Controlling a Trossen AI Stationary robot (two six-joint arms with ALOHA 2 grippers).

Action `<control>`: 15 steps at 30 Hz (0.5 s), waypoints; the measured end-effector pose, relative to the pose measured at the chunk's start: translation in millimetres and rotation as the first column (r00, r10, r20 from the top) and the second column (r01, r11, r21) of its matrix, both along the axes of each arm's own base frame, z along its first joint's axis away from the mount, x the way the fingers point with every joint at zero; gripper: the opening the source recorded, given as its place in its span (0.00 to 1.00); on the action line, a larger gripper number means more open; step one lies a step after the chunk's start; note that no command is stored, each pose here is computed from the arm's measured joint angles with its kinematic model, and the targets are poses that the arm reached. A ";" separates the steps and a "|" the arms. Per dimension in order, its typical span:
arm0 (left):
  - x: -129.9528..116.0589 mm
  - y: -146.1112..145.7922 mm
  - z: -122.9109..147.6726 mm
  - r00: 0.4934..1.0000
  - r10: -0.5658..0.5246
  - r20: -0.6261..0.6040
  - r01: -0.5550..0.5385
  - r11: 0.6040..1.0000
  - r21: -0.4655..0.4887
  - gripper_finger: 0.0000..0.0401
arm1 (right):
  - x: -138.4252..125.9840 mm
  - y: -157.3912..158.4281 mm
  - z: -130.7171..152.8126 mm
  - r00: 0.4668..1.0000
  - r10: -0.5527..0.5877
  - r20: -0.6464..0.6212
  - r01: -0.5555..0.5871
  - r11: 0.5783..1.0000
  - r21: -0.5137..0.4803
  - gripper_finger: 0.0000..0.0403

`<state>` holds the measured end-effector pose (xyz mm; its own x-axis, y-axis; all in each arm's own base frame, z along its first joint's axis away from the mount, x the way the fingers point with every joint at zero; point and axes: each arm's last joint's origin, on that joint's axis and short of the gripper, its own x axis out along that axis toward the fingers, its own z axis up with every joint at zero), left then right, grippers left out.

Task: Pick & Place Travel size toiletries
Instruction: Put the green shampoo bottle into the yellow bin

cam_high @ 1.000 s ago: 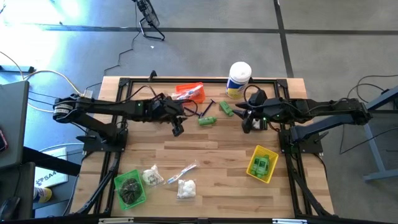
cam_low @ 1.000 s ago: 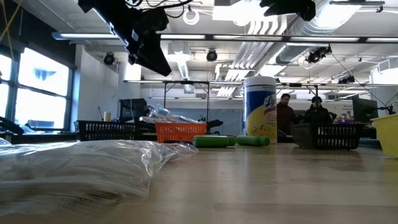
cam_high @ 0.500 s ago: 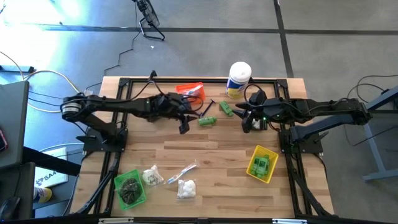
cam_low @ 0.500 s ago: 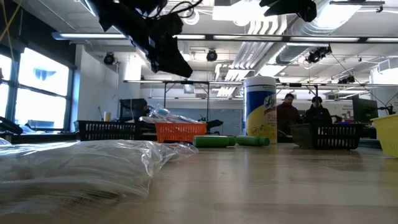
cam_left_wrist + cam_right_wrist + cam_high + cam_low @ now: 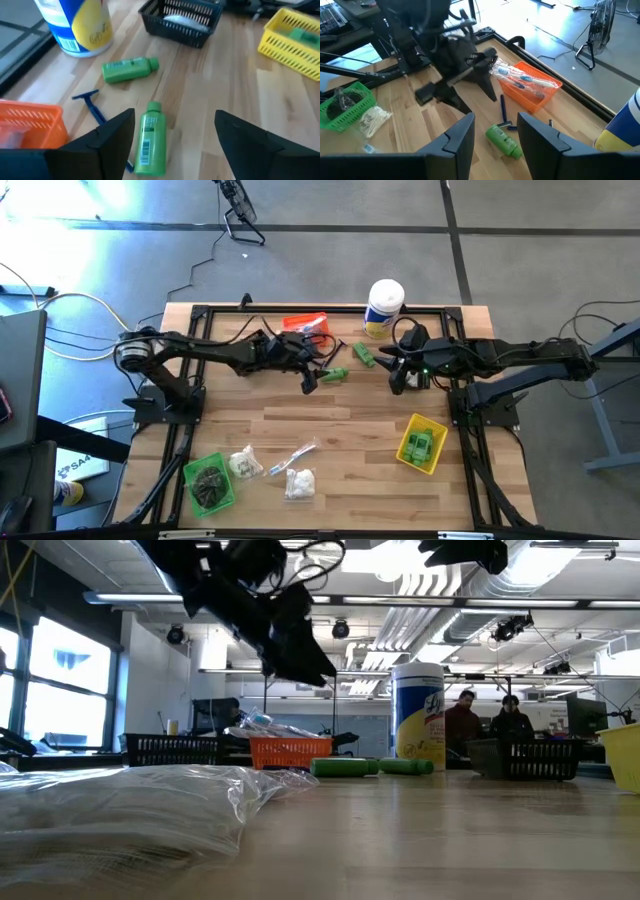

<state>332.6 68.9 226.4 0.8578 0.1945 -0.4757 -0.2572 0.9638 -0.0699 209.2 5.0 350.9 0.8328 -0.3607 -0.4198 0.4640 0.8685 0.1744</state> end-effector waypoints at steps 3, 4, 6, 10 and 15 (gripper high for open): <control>6.2 1.6 -17.3 0.999 0.007 -0.047 -0.008 1.000 -0.020 0.68 | -0.2 0.0 -0.5 1.000 0.000 -0.006 0.000 1.000 0.000 0.35; 9.0 2.1 -24.1 0.998 0.009 -0.059 -0.010 1.000 -0.027 0.68 | -0.3 0.0 -0.7 1.000 0.000 -0.009 0.000 1.000 -0.001 0.35; 11.2 2.6 -36.7 0.994 0.010 -0.106 -0.014 0.999 -0.038 0.68 | -0.6 0.0 -1.0 1.000 0.001 -0.013 -0.001 1.000 -0.002 0.35; 17.2 3.6 -52.0 0.992 0.010 -0.126 -0.016 0.999 -0.044 0.68 | -0.6 -0.1 -1.1 1.000 0.002 -0.015 -0.003 1.000 -0.006 0.35; 21.3 5.8 -65.3 0.988 0.050 -0.148 -0.054 0.998 -0.020 0.68 | -0.6 0.0 -1.1 1.000 0.010 -0.022 -0.010 1.000 -0.020 0.35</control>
